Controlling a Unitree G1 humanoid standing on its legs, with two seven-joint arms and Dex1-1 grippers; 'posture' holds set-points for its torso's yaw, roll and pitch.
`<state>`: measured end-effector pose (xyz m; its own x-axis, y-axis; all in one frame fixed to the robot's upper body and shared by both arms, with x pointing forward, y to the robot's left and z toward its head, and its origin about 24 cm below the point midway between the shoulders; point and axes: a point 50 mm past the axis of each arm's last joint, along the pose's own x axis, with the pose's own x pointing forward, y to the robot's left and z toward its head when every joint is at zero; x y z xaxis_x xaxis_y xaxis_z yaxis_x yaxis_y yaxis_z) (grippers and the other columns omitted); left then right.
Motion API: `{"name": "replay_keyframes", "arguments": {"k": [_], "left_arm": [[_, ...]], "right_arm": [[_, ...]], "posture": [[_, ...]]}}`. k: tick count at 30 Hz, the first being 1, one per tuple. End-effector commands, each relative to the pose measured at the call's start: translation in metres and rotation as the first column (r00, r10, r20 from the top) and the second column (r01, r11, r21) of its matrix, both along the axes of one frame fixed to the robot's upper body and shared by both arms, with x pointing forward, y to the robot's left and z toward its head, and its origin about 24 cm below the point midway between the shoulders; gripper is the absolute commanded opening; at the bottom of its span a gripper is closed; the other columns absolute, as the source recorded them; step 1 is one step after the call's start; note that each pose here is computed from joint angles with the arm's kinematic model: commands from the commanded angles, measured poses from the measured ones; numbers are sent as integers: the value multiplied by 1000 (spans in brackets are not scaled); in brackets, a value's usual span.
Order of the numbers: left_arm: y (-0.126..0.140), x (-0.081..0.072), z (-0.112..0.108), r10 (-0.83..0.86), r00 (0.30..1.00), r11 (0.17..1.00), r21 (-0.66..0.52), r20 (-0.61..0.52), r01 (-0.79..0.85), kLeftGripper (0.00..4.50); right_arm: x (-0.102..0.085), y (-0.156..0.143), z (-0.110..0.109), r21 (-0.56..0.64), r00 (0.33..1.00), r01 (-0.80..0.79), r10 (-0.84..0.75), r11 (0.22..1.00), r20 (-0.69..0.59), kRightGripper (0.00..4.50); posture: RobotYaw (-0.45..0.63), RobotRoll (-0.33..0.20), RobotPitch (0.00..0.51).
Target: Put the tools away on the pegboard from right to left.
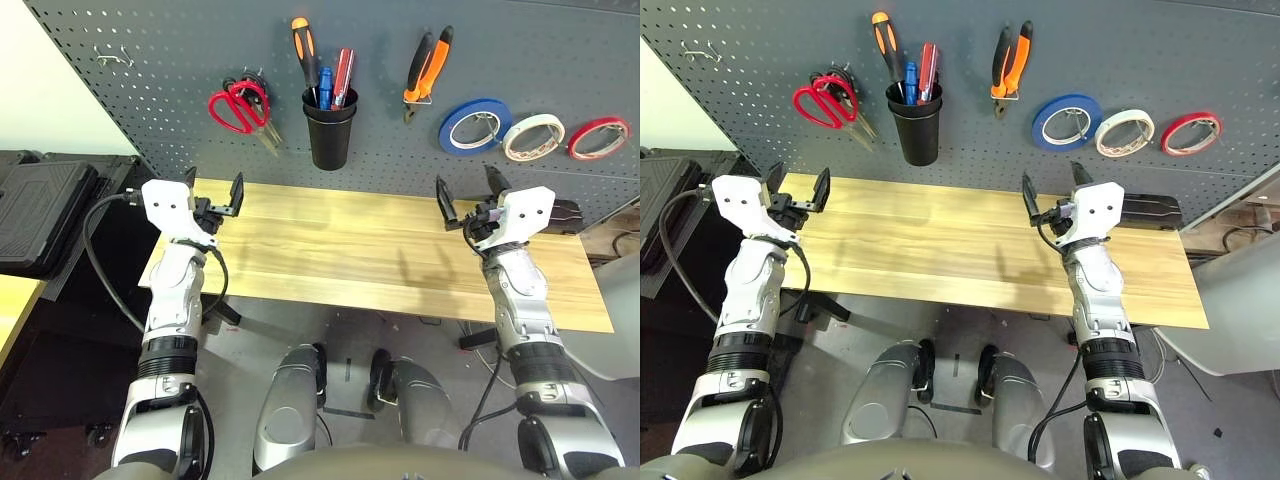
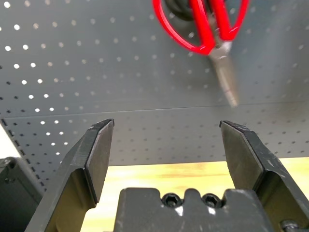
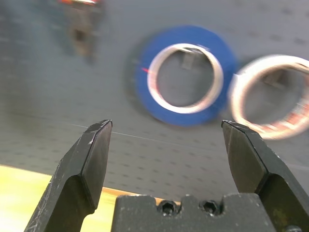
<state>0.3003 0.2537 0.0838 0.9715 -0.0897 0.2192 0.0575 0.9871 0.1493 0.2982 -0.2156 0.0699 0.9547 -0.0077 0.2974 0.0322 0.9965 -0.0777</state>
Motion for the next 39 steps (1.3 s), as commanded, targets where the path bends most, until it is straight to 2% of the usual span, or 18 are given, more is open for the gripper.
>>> {"name": "replay_keyframes", "arguments": {"k": [1,5,10,39], "left_arm": [[6,-3,-9,-11,1000,1000,4,-29,11,4483],[7,-5,-15,-42,998,999,-15,-49,41,4483],[10,-4,-17,-63,997,996,-66,-50,59,4483],[3,10,-9,-71,998,992,-102,0,70,4483]], "right_arm": [[-4,-18,-9,3,993,113,-113,994,-20,4500],[-7,-38,-16,20,973,229,-228,973,-40,4500],[-8,-50,-19,28,954,298,-297,954,-46,4500],[-4,-61,-15,4,949,313,-312,950,-31,4500]], "posture": [[150,0,124],[146,0,125],[137,0,126],[123,0,135]]}}
